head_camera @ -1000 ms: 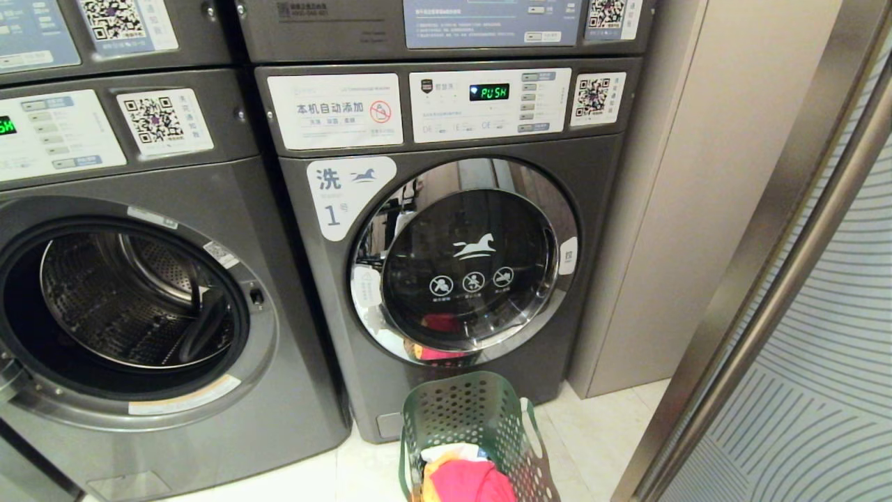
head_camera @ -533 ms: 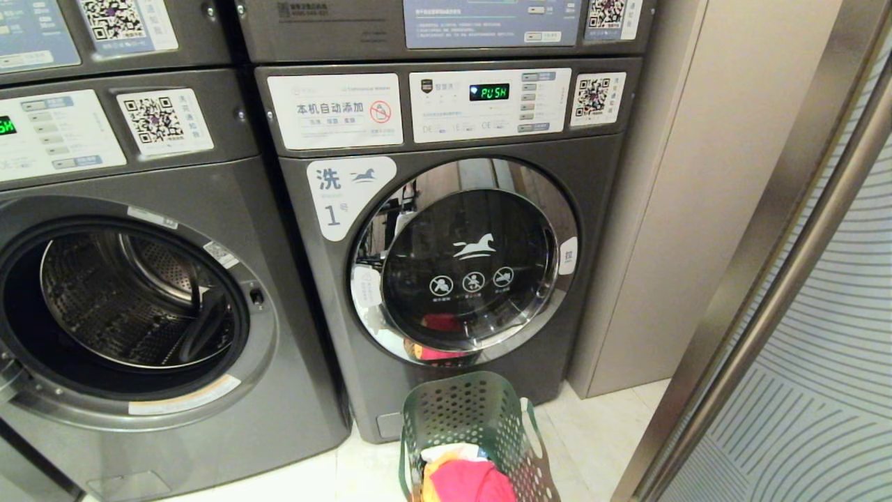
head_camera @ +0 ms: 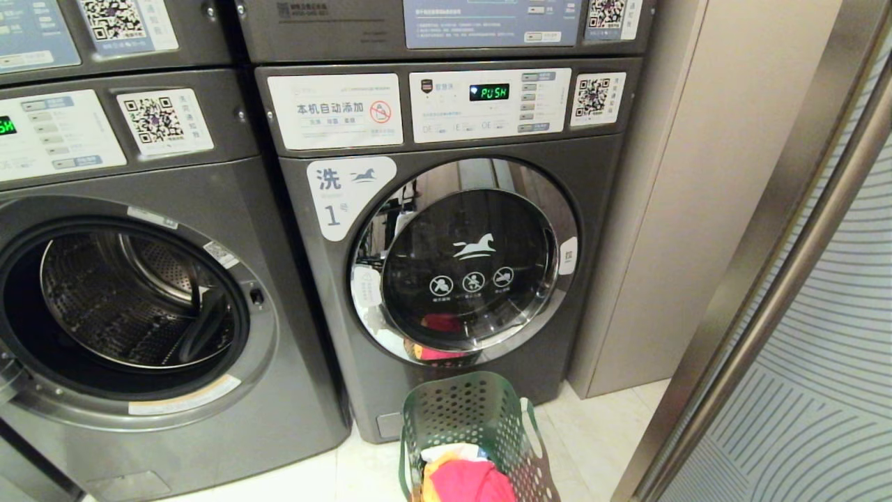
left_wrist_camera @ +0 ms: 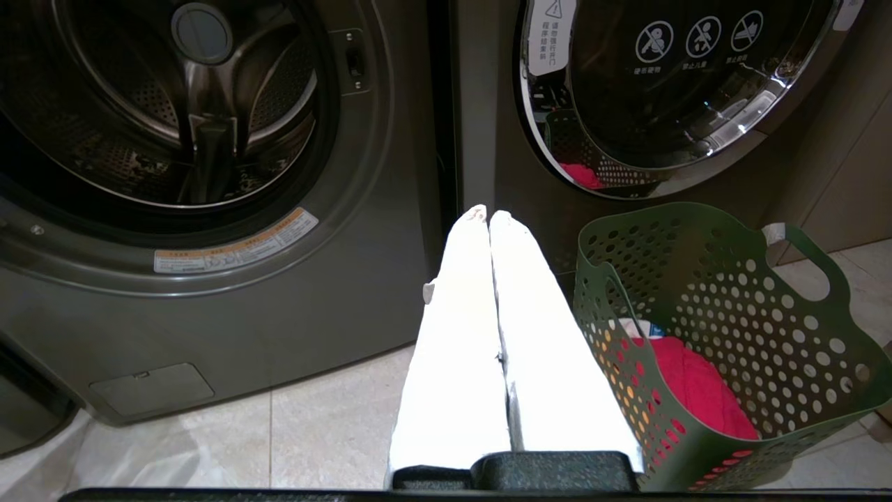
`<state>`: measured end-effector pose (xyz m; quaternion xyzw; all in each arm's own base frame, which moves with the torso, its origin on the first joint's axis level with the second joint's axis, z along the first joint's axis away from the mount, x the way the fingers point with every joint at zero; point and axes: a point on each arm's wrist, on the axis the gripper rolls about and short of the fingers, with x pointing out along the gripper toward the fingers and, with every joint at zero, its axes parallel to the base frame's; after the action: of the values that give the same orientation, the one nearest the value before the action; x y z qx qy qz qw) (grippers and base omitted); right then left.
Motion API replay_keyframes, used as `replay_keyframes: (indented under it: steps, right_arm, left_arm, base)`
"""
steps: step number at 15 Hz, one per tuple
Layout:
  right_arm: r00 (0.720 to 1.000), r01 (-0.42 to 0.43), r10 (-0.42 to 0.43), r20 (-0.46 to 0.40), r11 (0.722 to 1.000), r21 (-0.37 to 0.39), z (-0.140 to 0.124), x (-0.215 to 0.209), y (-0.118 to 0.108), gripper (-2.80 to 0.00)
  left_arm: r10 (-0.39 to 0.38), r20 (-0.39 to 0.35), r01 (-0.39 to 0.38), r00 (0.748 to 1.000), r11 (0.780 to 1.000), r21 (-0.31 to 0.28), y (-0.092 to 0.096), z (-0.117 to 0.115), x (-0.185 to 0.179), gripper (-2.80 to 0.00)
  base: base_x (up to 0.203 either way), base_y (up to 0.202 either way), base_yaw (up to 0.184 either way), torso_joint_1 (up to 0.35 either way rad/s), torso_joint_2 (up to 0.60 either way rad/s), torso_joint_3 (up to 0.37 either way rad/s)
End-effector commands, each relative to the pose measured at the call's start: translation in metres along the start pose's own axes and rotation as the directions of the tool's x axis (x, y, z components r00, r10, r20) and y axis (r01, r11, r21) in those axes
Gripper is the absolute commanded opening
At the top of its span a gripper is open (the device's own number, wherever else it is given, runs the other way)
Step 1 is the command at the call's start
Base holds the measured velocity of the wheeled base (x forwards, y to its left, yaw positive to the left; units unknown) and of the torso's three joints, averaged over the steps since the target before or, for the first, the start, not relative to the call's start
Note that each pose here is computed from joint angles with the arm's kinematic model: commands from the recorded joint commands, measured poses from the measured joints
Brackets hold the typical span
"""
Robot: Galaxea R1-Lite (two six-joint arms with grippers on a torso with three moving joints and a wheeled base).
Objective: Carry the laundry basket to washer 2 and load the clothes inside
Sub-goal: Open the lid of the washing machine
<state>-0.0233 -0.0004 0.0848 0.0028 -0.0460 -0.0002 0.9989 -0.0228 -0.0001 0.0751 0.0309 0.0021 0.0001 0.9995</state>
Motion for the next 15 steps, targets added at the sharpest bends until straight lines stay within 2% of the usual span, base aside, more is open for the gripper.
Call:
replay_keyframes:
  steps: [1,12,15]
  right_arm:
    - [0.999,0.000,0.000,-0.034,1.000,0.002,-0.0095,0.0019,0.0000,-2.80]
    - [0.999,0.003,-0.003,-0.034,1.000,0.000,-0.0095,0.0019,-0.0001,-2.80]
    - [0.999,0.001,-0.001,-0.034,1.000,0.001,-0.0095,0.0019,-0.0001,-2.80]
  left_arm:
    - [0.000,0.000,0.000,1.000,1.000,0.001,0.0000,-0.0004,0.0001,-2.80]
    - [-0.002,0.000,0.002,1.000,1.000,0.006,-0.0001,-0.0004,0.0001,-2.80]
    - [-0.002,-0.002,0.002,1.000,1.000,0.003,-0.0001,-0.0003,0.0002,-2.80]
  base:
    - [0.000,0.000,0.000,0.000,0.00,0.000]
    - [0.000,0.000,0.000,0.000,0.00,0.000]
    - [0.003,-0.005,0.143,0.002,0.00,0.000]
